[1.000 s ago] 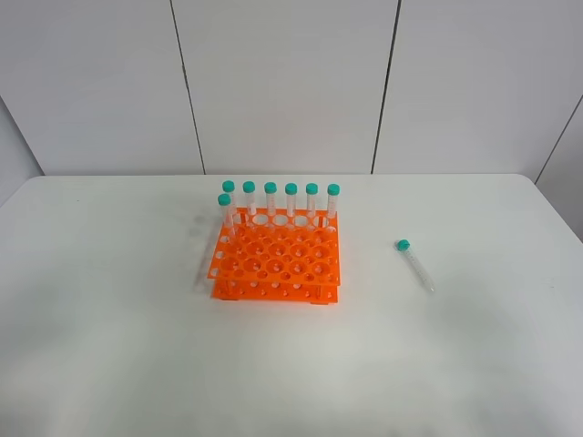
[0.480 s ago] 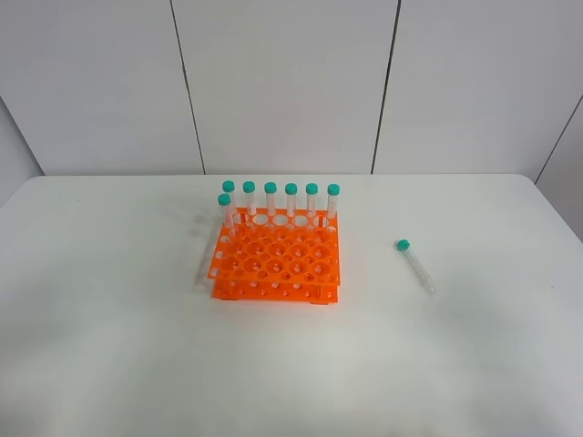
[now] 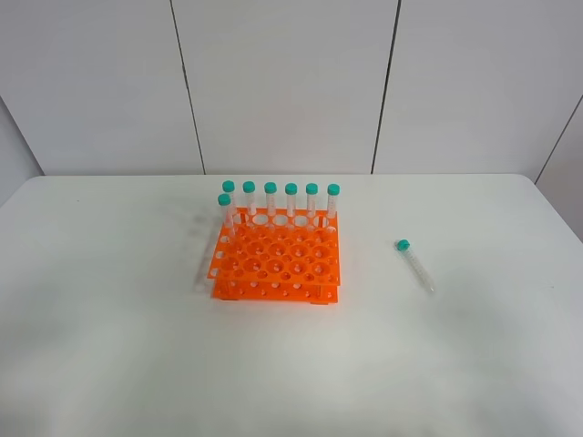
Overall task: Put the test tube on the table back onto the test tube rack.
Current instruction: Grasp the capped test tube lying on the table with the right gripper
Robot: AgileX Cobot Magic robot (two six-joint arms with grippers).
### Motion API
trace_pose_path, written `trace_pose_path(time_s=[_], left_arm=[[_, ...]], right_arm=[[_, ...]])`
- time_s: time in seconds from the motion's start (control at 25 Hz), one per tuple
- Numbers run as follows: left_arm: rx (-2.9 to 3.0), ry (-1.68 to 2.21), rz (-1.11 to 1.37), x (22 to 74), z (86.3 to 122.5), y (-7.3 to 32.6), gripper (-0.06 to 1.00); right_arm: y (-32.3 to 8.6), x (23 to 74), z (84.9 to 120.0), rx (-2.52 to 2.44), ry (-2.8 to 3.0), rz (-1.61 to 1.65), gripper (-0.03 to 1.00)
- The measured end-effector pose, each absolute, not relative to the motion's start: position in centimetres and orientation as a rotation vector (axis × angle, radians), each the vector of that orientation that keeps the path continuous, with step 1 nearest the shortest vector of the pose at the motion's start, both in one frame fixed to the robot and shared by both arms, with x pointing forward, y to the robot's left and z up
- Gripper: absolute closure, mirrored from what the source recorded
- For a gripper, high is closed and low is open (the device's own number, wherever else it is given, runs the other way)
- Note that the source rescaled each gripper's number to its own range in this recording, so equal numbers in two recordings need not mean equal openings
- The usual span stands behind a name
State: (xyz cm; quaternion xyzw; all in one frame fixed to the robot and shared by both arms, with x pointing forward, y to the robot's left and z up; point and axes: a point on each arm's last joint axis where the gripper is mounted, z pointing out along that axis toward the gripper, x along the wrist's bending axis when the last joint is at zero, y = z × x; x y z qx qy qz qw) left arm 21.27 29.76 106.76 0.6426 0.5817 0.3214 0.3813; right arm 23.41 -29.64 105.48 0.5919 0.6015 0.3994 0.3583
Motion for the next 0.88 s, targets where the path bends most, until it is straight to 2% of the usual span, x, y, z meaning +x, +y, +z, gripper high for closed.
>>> trace_pose_path(time_s=[0.64,0.88], left_arm=[[1.640,1.484,0.820,21.3,106.8,29.8,-0.06],[1.640,1.484,0.820,21.3,106.8,29.8,-0.06]], right_arm=[[-29.6,23.4,105.5,1.540,1.544,1.039,0.31],[-29.6,23.0,107.3,1.515,1.517,1.072,0.31]])
